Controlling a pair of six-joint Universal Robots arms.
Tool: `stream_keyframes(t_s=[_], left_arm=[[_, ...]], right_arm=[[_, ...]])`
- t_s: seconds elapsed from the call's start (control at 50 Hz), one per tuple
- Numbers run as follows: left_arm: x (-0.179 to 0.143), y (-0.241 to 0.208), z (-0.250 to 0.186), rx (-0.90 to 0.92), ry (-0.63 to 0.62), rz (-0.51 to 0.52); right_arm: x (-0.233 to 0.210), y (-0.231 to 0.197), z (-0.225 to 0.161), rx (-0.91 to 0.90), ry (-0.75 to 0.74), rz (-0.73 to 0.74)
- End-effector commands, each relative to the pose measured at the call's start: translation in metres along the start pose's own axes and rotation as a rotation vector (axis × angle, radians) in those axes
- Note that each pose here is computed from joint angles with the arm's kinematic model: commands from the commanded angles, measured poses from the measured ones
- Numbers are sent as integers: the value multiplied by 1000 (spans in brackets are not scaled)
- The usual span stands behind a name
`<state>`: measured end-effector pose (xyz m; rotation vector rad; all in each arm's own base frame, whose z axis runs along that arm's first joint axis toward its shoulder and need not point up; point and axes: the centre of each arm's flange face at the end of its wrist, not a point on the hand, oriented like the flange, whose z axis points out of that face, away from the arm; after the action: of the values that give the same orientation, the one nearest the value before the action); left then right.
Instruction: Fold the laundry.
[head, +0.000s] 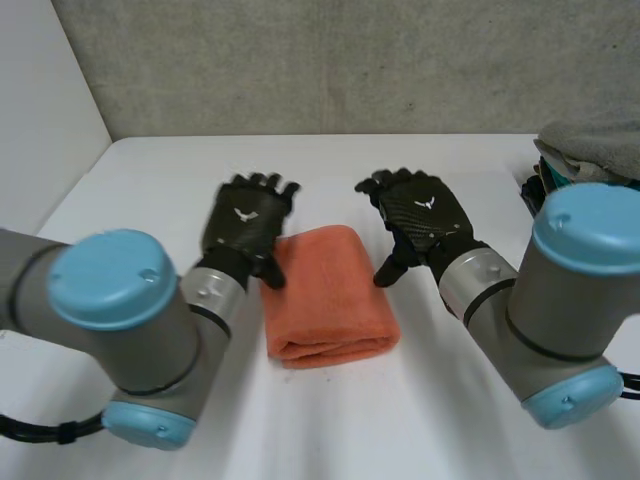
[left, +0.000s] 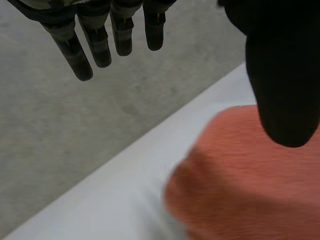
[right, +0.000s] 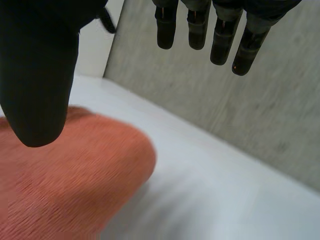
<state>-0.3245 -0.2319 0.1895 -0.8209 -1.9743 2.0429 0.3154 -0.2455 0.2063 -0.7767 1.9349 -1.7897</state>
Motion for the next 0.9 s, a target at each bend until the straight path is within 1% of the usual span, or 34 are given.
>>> stream_keyframes(t_s=[0.02, 0.16, 0.24, 0.28, 0.34, 0.42, 0.44, 0.5, 0.52, 0.56, 0.58, 0.64, 0.66, 0.72, 0.74, 0.82, 0.9], left_arm=[[22, 33, 2, -142, 75, 18], [25, 59, 0, -326, 117, 72], [20, 63, 1, -364, 119, 96], [18, 62, 2, -359, 118, 95], [17, 54, 4, -338, 116, 94], [9, 20, 7, -242, 96, 81], [5, 5, 7, -202, 88, 74], [2, -18, 6, -134, 98, 66], [1, -34, 4, -83, 123, 59], [0, -50, 0, -32, 161, 52], [0, -64, -5, 12, 203, 47], [2, -80, -15, 64, 288, 44], [5, -86, -23, 84, 349, 42], [8, -90, -33, 93, 440, 38], [9, -92, -38, 95, 487, 33], [6, -94, -44, 89, 552, 22], [3, -94, -44, 87, 555, 18]], right_arm=[[-5, 30, 22, -199, -54, 37], [-8, 55, 38, -306, -77, 31], [-9, 75, 41, -431, -96, -20], [-9, 75, 40, -449, -103, -47], [-6, 59, 40, -401, -85, -84], [-1, 32, 37, -289, -47, -101], [0, 27, 36, -265, -42, -103], [2, 12, 29, -167, -21, -125], [0, 9, 26, -145, -20, -130], [-3, 3, 16, -96, -20, -142], [-4, 2, 14, -81, -17, -147], [-7, 6, 1, -63, -25, -154], [-9, 10, -3, -67, -32, -158], [-15, 26, -14, -100, -49, -186], [-18, 30, -17, -107, -59, -195], [-40, 47, -28, -115, -118, -267], [-53, 67, -26, -111, -148, -312]])
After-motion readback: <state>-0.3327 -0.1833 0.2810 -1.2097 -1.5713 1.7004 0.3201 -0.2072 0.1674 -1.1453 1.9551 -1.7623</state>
